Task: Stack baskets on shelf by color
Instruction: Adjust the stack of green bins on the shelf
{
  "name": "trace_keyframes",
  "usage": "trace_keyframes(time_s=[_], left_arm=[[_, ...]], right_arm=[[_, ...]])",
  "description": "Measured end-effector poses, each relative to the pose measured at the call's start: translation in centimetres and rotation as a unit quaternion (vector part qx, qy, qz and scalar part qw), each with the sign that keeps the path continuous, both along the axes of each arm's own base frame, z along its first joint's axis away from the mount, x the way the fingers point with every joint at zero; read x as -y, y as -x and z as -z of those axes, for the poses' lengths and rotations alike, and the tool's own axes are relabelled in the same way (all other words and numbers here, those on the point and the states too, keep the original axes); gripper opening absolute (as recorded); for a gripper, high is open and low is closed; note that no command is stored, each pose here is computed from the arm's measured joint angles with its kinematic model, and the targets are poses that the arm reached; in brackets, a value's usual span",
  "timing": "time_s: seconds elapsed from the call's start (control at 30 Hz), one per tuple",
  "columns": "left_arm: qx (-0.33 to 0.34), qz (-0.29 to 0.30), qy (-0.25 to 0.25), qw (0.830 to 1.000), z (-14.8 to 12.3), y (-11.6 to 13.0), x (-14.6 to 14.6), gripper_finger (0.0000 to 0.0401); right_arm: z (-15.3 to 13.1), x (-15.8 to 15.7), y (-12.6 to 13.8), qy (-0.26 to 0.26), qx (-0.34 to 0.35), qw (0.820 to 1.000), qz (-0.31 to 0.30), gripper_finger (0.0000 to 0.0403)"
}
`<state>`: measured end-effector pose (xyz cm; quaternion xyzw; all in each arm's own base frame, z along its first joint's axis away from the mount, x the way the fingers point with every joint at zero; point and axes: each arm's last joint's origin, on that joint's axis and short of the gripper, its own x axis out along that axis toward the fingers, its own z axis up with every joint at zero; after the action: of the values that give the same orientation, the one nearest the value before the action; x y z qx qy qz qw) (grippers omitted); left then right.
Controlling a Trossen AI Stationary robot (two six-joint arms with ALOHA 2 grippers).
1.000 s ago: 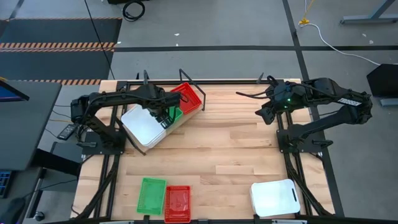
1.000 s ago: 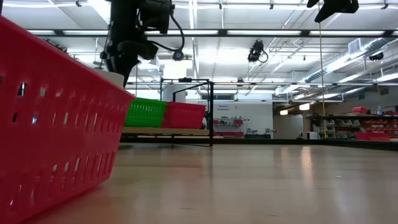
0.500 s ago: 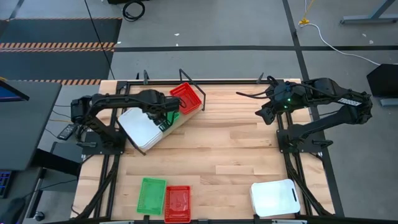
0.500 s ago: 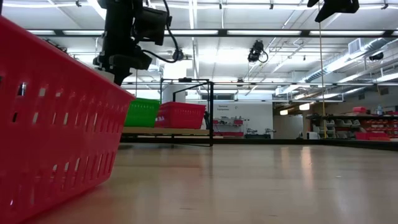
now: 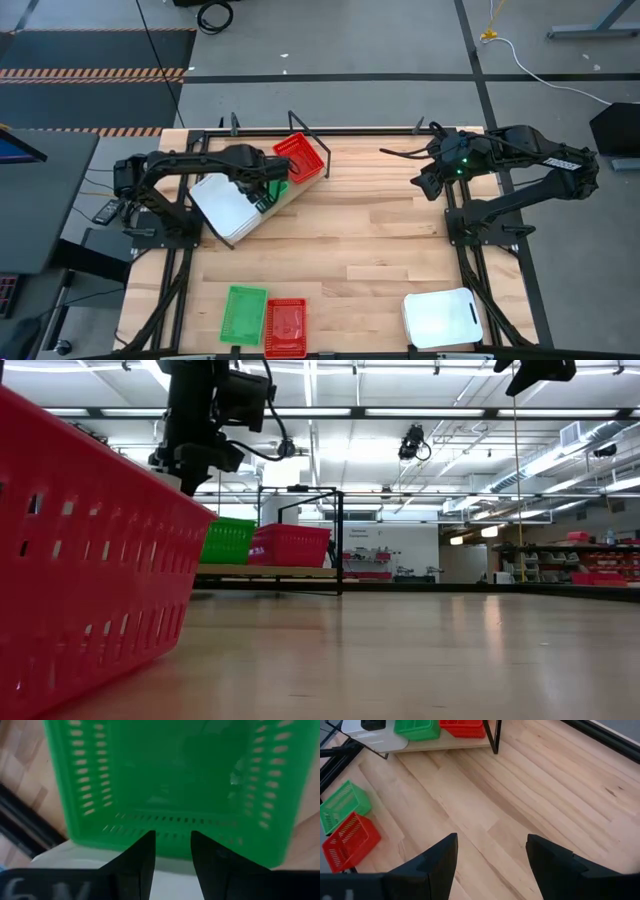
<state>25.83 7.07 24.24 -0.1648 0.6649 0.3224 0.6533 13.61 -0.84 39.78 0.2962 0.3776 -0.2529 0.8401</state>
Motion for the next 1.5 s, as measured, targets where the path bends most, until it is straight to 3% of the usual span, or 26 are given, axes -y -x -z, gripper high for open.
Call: trace_keyframes(time_s=[0.43,0.73,1.03,1.3,1.5], left_arm=[[0.100,-0.001,-0.006,0.995,-0.1,-1.9,0.0,0.0130],[0.081,0.005,-0.040,0.996,0.6,-2.0,-2.1,0.0130],[0.060,-0.008,-0.019,0.998,2.9,-2.5,-4.9,0.0130],[0.115,-0.005,-0.039,0.993,2.9,-3.7,-5.3,0.0130],[0.117,-0.005,-0.040,0.992,2.9,-3.7,-5.3,0.0130]], right_arm=[[0.0,-0.1,0.0,-0.008,0.000,1.000,-0.005,0.0240],[0.0,-0.1,0.0,-0.015,0.002,1.000,0.000,0.0240],[0.0,-0.1,0.0,-0.033,0.006,0.999,0.009,0.0240],[0.0,-0.1,0.0,-0.034,0.007,0.999,0.008,0.0240],[0.0,-0.1,0.0,-0.034,0.007,0.999,0.008,0.0240]])
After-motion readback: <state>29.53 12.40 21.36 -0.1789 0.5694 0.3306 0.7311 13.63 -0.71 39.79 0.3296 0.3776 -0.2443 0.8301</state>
